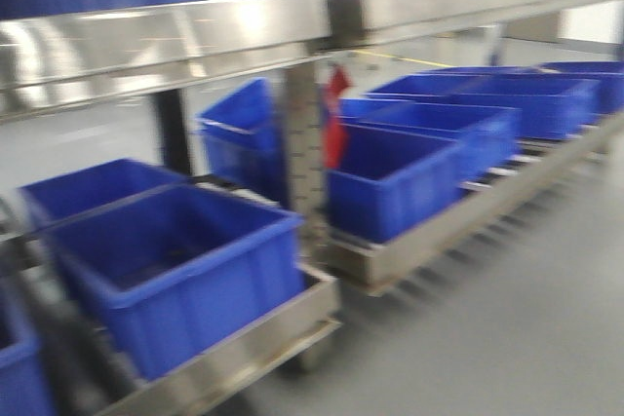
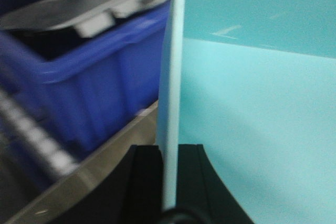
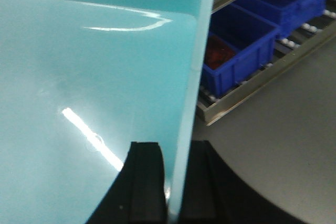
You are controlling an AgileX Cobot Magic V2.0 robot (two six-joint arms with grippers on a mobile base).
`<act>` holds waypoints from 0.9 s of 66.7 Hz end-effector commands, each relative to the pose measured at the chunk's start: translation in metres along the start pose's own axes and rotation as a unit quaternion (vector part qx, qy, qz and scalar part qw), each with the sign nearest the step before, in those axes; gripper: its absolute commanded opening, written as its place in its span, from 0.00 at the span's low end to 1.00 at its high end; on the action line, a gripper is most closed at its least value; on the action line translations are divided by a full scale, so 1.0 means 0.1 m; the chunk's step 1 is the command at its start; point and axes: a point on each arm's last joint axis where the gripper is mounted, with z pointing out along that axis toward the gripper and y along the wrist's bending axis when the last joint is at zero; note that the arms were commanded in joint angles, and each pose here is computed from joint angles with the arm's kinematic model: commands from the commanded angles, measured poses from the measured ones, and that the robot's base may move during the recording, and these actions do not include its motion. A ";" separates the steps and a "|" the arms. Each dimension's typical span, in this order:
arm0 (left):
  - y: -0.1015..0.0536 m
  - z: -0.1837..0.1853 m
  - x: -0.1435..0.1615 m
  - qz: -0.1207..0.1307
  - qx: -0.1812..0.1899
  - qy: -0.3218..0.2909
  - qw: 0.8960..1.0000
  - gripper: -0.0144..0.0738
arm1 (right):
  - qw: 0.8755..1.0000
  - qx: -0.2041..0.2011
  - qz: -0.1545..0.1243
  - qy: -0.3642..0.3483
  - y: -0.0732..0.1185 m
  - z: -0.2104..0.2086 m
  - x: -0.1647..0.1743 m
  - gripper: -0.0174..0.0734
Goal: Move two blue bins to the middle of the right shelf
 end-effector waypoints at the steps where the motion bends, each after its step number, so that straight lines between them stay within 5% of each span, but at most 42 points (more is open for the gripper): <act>1: -0.01 -0.07 -0.10 -0.003 0.012 -0.041 0.999 0.04 | 0.999 -0.020 -0.004 -0.026 0.04 -0.10 -0.06 0.02; 60: -0.01 -0.07 -0.10 -0.003 0.012 -0.041 0.999 0.04 | 0.999 -0.020 -0.004 -0.026 0.04 -0.10 -0.06 0.02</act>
